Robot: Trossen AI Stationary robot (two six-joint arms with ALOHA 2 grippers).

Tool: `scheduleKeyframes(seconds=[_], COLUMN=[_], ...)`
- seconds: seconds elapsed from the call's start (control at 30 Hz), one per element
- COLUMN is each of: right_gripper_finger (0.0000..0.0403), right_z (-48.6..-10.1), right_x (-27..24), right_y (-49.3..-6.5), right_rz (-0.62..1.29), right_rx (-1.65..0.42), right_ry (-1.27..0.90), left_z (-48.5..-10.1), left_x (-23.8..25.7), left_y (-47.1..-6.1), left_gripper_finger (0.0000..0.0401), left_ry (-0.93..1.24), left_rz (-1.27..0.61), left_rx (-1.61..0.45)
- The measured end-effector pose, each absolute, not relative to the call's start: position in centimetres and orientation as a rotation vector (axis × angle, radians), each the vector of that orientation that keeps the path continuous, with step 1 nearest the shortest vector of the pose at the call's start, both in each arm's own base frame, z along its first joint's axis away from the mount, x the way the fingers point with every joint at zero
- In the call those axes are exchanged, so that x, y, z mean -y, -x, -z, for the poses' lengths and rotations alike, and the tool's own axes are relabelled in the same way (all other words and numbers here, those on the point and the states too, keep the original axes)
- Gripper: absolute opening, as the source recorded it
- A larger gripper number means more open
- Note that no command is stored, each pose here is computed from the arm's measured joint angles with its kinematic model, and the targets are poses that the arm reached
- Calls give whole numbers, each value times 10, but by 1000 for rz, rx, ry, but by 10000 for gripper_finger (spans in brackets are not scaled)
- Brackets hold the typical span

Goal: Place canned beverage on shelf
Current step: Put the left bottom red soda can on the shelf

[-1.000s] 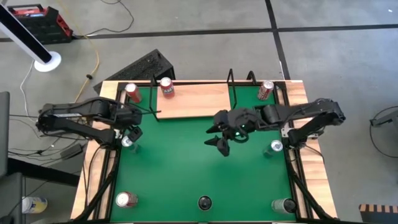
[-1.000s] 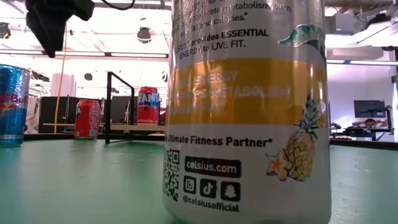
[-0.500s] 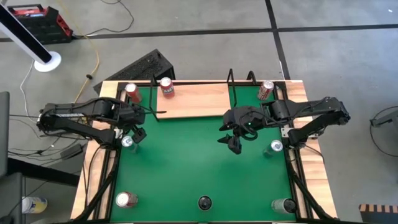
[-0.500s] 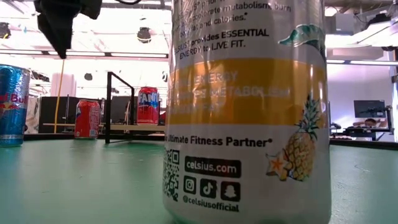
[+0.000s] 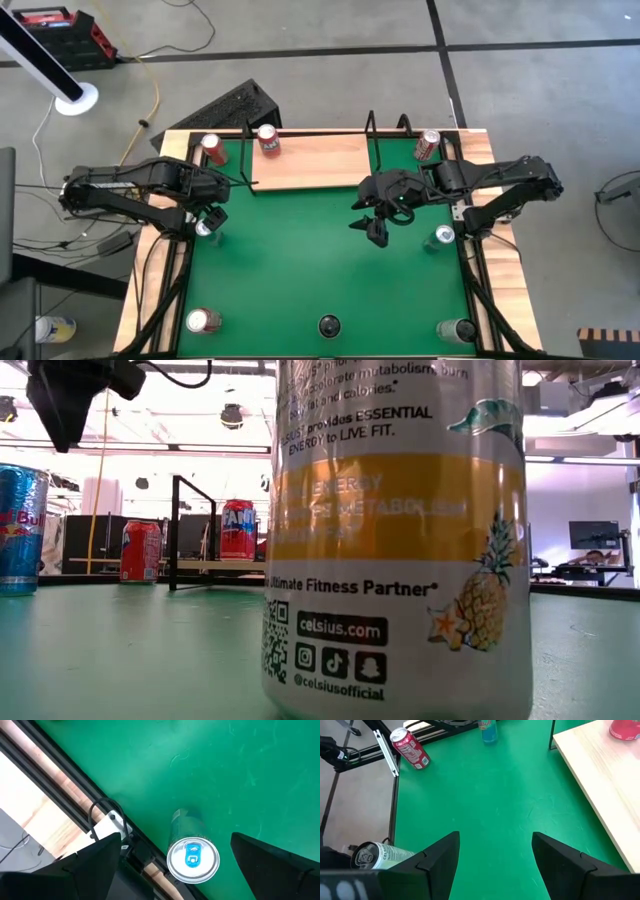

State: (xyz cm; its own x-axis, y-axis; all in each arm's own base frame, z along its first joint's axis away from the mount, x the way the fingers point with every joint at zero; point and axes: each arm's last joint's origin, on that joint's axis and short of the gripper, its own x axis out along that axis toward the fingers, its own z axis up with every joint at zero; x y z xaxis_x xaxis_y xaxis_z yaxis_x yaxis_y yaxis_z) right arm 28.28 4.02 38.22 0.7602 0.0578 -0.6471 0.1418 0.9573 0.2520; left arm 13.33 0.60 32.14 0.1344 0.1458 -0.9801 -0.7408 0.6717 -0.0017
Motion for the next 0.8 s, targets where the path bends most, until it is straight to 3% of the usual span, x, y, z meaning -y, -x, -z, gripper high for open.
scheduleKeyframes(seconds=[0.23, 0.53, 0.8], right_gripper_finger=[275, 275, 275], right_z=[-384, -384, -381], right_x=[-41, -66, -75], right_y=[-284, -279, -274], right_rz=[45, 3, 58], right_rx=[-690, -698, -723], right_ry=[-307, -338, -377], left_z=[-322, -339, -346], left_x=[-6, 4, 8], left_y=[-136, -180, -205], left_gripper_finger=[361, 361, 361], left_ry=[570, 376, 324], left_rz=[-674, -331, -210], left_rx=[-1258, -871, -725])
